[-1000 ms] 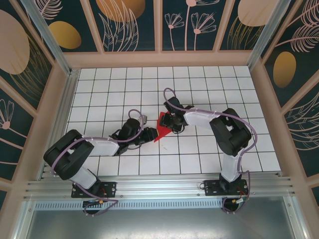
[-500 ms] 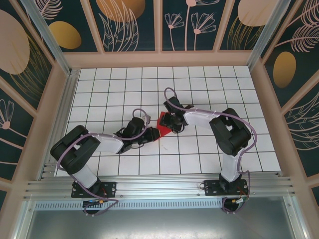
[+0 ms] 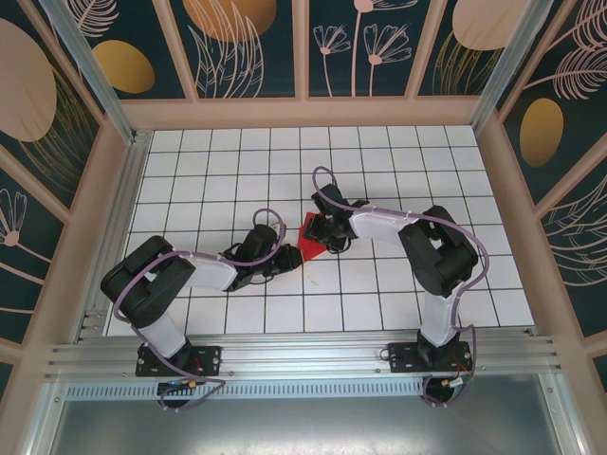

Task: Fold a paper plane with a square sheet of paper (pick it up from the middle)
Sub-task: Fourth fold the wing at the center of the table.

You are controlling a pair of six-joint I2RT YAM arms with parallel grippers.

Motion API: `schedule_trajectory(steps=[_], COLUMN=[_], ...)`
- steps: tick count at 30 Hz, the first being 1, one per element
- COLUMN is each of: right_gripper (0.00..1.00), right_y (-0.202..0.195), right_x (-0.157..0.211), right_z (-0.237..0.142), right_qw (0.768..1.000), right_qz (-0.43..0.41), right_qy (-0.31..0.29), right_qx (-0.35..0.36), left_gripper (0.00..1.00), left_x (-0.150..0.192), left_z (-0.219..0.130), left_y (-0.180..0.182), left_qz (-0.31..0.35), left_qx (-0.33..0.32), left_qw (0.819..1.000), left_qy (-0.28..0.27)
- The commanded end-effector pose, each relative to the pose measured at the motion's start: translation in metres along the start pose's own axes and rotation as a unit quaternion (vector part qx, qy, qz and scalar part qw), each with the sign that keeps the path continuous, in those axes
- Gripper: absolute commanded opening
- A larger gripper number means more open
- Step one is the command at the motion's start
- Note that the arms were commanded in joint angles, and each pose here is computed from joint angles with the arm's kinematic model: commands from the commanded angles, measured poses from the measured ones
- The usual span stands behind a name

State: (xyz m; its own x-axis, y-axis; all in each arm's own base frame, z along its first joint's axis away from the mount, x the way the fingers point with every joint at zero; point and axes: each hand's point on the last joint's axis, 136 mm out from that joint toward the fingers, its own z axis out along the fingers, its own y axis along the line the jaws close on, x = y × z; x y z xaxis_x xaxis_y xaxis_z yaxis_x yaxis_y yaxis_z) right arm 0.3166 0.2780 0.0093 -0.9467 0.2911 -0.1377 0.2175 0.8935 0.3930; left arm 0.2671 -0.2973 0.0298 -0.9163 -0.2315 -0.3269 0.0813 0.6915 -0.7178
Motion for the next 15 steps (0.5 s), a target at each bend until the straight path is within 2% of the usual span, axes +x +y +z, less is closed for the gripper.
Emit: schedule_trajectory(steps=[1, 15], right_gripper=[0.56, 0.56], right_y=[-0.1172, -0.1186], right_x=[0.0438, 0.0446], right_z=[0.0408, 0.0407], right_qw=[0.979, 0.978], right_qz=[0.022, 0.024], right_qy=[0.06, 0.06], right_qx=[0.193, 0.196], left_gripper=[0.16, 0.15], left_x=[-0.0015, -0.0001], left_z=[0.003, 0.0051], left_y=[0.0045, 0.0091], left_qz=[0.01, 0.005], left_qx=[-0.016, -0.023], left_qw=[1.0, 1.0], left_qy=[-0.002, -0.001])
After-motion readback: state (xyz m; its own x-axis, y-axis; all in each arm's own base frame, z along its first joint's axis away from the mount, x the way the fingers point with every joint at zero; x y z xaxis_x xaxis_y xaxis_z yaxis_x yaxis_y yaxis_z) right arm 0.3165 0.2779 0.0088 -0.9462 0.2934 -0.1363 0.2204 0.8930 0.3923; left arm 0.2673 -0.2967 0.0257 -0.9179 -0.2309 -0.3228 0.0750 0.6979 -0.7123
